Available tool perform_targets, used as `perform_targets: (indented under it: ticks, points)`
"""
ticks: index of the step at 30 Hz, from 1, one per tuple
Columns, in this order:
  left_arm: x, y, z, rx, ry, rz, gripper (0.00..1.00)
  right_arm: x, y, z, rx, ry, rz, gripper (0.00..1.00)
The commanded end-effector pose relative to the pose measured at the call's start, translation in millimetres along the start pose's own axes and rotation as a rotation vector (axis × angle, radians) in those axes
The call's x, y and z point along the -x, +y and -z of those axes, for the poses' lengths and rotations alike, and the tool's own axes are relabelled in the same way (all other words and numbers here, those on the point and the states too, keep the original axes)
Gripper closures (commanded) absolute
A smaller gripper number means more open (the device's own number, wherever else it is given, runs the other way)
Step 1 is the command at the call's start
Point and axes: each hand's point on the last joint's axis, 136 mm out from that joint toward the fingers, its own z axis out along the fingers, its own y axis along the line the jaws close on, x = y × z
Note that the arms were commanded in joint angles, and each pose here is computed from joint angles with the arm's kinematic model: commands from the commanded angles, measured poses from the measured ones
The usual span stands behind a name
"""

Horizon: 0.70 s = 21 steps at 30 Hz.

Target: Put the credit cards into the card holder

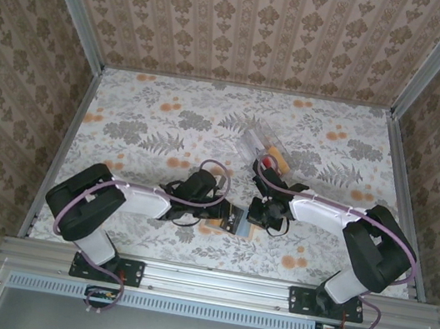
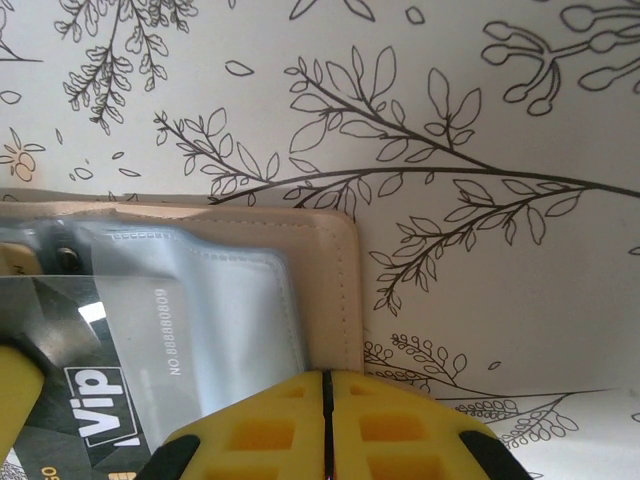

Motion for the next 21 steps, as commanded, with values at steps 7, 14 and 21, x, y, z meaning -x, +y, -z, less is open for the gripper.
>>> perform_targets:
  ticks: [7, 14, 21]
  points:
    - [-8, 3, -11, 0.042, -0.002, 0.085, 0.9, -8, -16, -11, -0.048, 0.017, -0.036, 0.9]
    - [-1, 8, 0, 0.066, -0.069, 0.134, 0.95, -8, -14, -11, -0.031, 0.016, -0.047, 0.89]
    - [3, 12, 7, 0.087, -0.106, 0.146, 0.95, -7, -13, -12, -0.025, 0.014, -0.052, 0.89]
